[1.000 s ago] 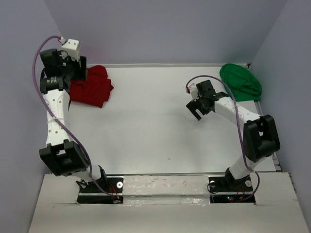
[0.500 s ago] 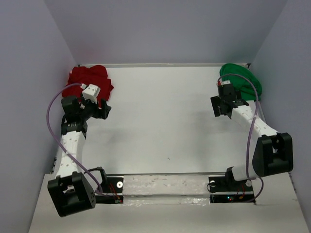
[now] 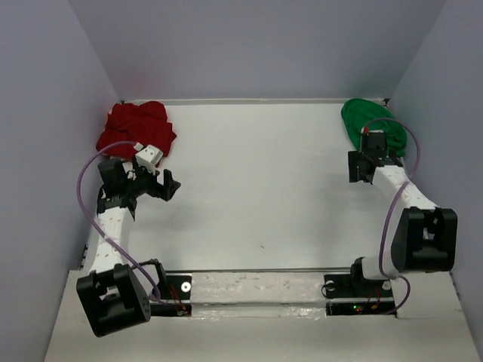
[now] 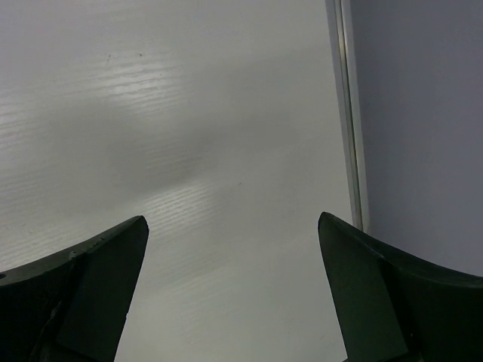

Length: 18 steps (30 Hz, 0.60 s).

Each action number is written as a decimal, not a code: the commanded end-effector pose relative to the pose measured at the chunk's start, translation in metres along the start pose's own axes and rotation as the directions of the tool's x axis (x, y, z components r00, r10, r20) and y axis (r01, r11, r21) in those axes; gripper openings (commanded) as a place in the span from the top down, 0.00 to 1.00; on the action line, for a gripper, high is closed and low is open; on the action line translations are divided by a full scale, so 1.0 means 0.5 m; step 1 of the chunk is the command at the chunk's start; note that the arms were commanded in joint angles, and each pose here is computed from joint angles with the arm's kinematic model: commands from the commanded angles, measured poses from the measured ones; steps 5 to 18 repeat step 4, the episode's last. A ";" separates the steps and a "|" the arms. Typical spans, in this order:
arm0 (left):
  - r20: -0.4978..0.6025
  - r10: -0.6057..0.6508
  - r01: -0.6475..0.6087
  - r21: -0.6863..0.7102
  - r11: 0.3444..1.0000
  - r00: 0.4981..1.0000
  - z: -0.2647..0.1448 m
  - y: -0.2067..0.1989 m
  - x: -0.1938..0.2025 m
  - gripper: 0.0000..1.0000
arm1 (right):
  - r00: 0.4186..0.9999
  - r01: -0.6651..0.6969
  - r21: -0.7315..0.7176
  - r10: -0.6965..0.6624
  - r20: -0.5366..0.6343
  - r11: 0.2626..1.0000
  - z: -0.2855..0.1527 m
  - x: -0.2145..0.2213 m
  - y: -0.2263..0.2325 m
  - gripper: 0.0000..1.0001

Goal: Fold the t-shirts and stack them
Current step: Put the neatly folded tshirt into the corner of the board with the left arm

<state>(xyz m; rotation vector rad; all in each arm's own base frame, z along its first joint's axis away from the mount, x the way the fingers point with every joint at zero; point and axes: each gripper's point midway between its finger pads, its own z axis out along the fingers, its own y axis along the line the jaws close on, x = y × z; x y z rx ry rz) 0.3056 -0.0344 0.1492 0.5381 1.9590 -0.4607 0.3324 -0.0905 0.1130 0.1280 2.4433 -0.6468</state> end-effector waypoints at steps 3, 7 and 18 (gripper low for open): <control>0.080 0.078 -0.073 -0.070 0.995 0.994 -0.037 0.022 -0.018 0.01 | 0.995 -0.038 -0.102 0.047 0.089 0.994 -0.023 -0.020 -0.007 0.00; 0.082 0.072 -0.066 -0.072 0.995 0.994 -0.040 0.025 -0.016 0.01 | 0.994 -0.041 -0.121 0.053 0.096 0.992 -0.026 -0.019 -0.006 0.00; 0.082 0.072 -0.066 -0.072 0.995 0.994 -0.040 0.025 -0.016 0.01 | 0.994 -0.041 -0.121 0.053 0.096 0.992 -0.026 -0.019 -0.006 0.00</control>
